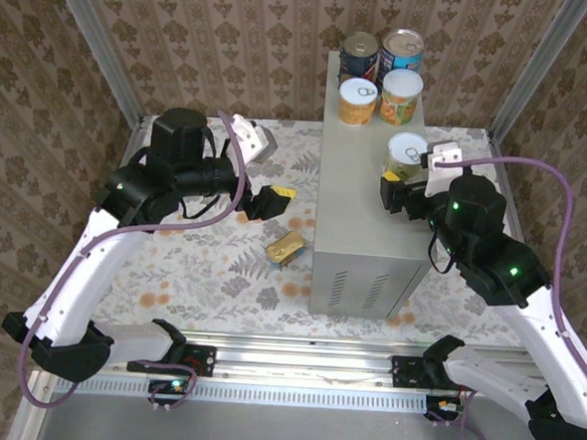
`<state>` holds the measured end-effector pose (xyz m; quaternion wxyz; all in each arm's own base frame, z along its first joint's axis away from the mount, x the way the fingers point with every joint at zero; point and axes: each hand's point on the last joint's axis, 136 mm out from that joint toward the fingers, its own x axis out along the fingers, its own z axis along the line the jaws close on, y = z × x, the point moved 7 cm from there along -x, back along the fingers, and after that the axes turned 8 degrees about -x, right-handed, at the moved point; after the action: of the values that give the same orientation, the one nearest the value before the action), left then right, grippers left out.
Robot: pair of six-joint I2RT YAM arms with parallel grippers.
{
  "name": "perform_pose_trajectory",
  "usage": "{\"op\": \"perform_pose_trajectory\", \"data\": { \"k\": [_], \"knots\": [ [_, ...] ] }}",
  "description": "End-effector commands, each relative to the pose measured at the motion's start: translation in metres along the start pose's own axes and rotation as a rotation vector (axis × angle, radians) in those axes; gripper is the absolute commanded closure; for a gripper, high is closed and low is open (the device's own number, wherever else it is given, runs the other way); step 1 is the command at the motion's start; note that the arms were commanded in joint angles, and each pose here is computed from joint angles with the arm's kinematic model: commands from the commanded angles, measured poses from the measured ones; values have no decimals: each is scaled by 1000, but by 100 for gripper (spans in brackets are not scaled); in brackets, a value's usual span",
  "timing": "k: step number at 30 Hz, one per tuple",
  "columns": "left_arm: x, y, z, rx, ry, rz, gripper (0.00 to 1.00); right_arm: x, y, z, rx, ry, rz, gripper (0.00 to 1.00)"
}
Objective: Place and organize the canned foods onto the counter
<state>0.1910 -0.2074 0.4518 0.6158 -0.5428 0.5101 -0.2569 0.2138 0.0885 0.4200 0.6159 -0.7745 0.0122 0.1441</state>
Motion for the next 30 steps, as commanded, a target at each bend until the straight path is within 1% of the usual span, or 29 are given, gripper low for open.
{"op": "perform_pose_trajectory", "data": {
  "k": [1, 4, 7, 17, 20, 30],
  "knots": [
    [-4, -4, -3, -11, 20, -42, 0, 5, -4, 0, 17, 12, -43, 3],
    [-3, -4, -2, -11, 19, -41, 0, 12, -3, 1, 19, 16, -44, 4],
    [-5, -5, -2, -10, 18, -42, 0, 18, -2, 1, 21, 28, -46, 7],
    [-4, -5, 1, -10, 11, -48, 0, 39, 1, -2, 16, 35, -49, 26],
    [-4, -6, 2, -14, 13, -52, 0, 47, 0, -5, 15, 33, -43, 29],
    [-5, -5, 6, -19, 0, -52, 0, 69, 1, -9, -6, 3, -34, 30]
  ]
}}
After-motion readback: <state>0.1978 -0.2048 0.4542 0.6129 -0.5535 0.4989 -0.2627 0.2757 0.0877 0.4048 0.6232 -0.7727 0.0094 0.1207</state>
